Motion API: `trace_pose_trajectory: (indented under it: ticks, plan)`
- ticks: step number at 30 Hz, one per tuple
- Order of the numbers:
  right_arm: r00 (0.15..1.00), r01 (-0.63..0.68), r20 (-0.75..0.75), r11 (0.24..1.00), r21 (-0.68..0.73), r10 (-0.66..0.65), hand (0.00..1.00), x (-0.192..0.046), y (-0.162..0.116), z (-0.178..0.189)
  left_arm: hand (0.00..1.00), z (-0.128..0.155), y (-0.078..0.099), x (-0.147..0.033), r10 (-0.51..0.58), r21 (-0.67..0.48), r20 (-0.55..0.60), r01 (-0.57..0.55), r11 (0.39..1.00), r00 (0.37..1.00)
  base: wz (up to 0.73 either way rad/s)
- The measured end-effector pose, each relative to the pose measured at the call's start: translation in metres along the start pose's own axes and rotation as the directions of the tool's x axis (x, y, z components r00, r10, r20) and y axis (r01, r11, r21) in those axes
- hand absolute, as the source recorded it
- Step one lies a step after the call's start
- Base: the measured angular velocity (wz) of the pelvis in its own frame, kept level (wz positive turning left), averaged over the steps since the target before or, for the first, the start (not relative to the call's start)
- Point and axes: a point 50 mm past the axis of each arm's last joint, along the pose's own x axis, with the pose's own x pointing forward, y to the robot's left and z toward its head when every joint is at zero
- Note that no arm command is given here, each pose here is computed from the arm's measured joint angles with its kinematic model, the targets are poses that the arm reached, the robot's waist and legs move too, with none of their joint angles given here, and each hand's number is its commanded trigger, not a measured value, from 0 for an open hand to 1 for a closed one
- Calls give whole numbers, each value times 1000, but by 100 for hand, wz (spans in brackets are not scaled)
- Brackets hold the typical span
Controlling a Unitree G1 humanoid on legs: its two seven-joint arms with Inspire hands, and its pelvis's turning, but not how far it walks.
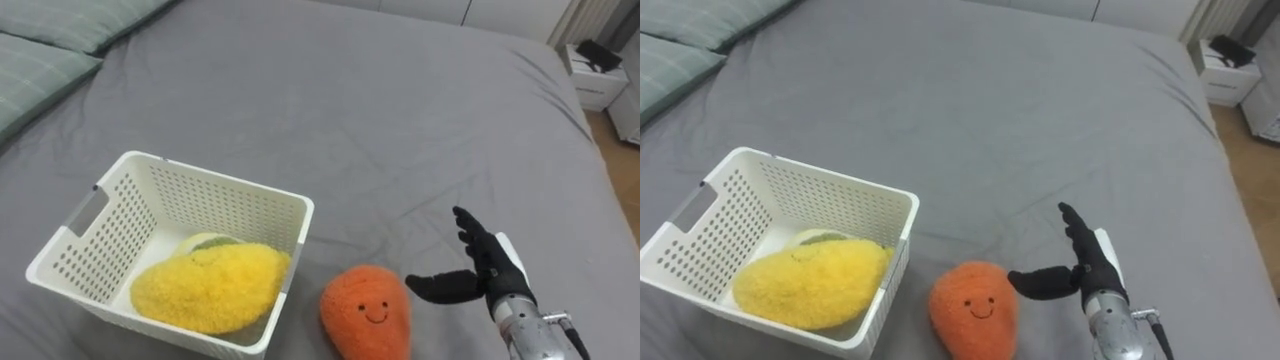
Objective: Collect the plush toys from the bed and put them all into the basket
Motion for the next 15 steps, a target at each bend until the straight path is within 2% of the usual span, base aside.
trace_pose_trajectory:
  ticks: [3, 15]
  plan:
    - [998, -8, -56, 1000, 10, 9, 0, 0, 4, -13, 0, 0, -1, 0, -4, -10, -3, 4, 1000, 1000, 0]
    - [991, -66, -116, 998, 23, 68, 0, -2, 16, -27, 0, 8, -6, -1, -20, -56, 6, 21, 998, 1000, 0]
